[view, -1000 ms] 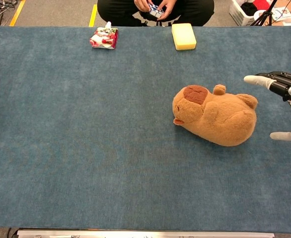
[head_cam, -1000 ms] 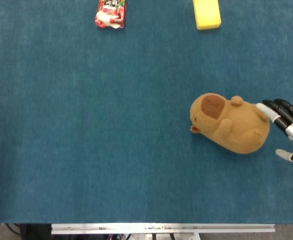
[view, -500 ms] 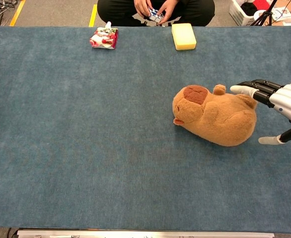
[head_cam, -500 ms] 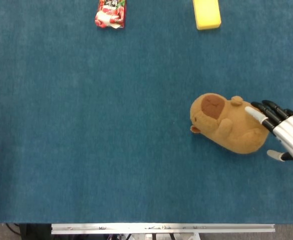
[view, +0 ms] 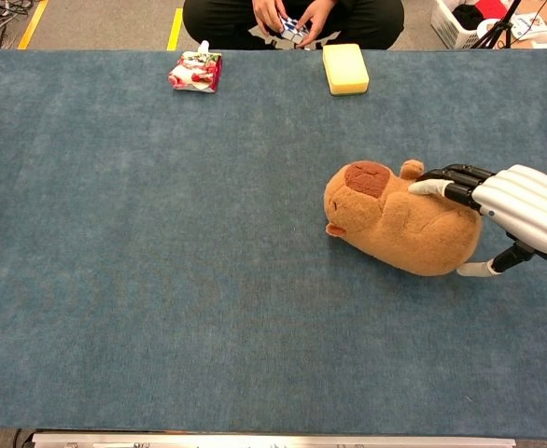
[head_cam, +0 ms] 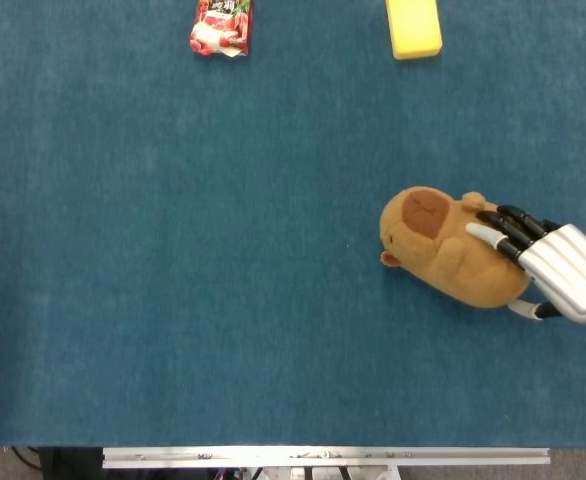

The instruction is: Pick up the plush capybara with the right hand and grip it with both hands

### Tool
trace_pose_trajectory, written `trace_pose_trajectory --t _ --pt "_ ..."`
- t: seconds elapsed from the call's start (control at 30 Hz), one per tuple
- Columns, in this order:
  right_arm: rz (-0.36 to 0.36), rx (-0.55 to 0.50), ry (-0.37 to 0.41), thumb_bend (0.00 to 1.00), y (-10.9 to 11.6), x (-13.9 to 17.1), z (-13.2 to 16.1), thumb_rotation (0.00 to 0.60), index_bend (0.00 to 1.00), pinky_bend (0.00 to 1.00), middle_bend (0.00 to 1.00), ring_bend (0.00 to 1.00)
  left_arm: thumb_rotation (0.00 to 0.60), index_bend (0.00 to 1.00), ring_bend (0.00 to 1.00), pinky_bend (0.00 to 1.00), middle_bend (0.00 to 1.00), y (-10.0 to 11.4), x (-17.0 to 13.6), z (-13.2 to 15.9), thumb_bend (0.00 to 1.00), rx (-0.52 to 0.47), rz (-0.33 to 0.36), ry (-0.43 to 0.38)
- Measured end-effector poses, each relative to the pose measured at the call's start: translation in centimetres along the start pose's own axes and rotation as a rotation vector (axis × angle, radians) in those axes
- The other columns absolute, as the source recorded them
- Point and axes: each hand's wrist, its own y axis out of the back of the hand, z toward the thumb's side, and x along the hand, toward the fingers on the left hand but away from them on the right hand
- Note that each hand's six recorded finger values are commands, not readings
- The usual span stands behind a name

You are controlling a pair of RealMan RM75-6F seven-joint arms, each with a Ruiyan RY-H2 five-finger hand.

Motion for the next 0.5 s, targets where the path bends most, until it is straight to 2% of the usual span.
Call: trace_pose_trajectory --t 0.17,0.23,0.33,0.5 --pt "-0.039 0.001 -0.006 0.00 -0.3 -0.7 0.1 0.600 0.41 0.67 0.44 0.45 0.600 0.20 0.00 0.12 0.05 -0.1 -0.1 0.0 0.00 0.000 -0.006 0.000" --pt "-0.059 0.005 -0.008 0.00 -0.4 -0.9 0.1 0.600 0.51 0.70 0.51 0.53 0.600 0.20 0.00 0.12 0.05 -0.2 -0.1 -0.1 0.00 0.000 -0.008 0.001" --pt "-0.081 0.008 -0.011 0.00 -0.7 -1.3 0.2 0.600 0.60 0.72 0.58 0.59 0.600 0.20 0.00 0.12 0.06 -0.2 -0.1 -0.1 0.00 0.000 -0.009 0.001" --pt "-0.122 0.001 -0.012 0.00 -0.5 -1.4 0.2 0.600 0.68 0.77 0.65 0.66 0.600 0.20 0.00 0.13 0.06 -0.2 -0.1 -0.1 0.00 -0.001 -0.010 0.002"
